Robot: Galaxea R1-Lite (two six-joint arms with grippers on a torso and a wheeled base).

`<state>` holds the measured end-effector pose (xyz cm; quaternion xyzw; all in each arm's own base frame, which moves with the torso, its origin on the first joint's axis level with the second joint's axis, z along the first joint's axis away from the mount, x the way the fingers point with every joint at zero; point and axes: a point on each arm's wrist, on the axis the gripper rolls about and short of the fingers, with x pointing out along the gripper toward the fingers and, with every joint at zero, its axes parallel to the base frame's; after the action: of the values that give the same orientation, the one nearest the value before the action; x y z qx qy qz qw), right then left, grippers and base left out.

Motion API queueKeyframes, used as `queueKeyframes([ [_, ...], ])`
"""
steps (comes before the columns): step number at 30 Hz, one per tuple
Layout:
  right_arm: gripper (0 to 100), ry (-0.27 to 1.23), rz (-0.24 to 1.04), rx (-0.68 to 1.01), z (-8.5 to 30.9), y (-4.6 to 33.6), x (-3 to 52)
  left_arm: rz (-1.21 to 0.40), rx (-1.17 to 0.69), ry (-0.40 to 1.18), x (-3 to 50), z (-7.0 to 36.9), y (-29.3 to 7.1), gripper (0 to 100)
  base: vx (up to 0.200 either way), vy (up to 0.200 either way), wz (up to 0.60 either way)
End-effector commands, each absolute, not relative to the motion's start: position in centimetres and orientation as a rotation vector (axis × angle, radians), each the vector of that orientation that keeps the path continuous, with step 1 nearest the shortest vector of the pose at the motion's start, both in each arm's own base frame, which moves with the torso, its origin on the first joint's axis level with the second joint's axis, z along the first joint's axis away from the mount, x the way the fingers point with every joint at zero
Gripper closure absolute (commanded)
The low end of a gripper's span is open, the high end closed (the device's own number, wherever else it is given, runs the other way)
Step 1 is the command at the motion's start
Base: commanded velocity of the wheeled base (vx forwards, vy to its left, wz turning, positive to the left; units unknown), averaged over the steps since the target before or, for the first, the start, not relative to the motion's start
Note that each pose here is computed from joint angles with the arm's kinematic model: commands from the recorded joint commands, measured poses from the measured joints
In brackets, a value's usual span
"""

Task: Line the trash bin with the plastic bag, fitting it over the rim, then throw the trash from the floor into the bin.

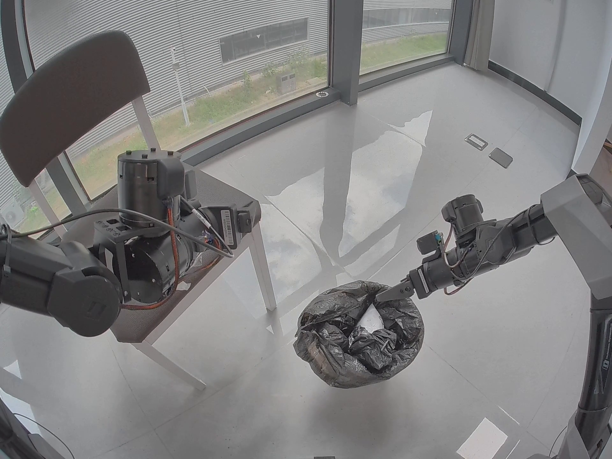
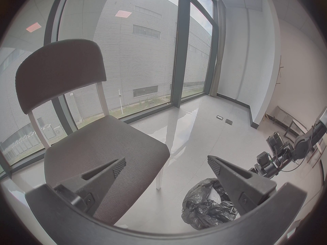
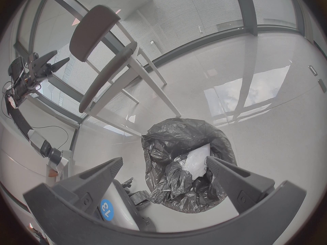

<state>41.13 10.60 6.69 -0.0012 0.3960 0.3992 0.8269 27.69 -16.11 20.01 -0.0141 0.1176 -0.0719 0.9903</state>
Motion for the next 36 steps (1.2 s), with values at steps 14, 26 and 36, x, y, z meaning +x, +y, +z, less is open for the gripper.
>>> queueKeyframes([
  [14, 0, 0.423, 0.593, 0.018, 19.4, -0.1, 31.0, -0.373, 0.308, 0.37, 31.9, 6.7, -28.0, 0, 0.0, 0.0, 0.0],
  [26, 0, 0.341, 0.624, 0.08, 21.7, -2.9, 29.3, -0.296, 0.393, 0.518, 38.3, -0.7, -28.5, 0, 0.0, 0.0, 0.0],
  [36, 0, 0.346, 0.626, 0.078, 21.5, -2.9, 29.4, -0.235, 0.413, 0.554, 40.6, -2.2, -26.0, 0, 0.0, 0.0, 0.0],
])
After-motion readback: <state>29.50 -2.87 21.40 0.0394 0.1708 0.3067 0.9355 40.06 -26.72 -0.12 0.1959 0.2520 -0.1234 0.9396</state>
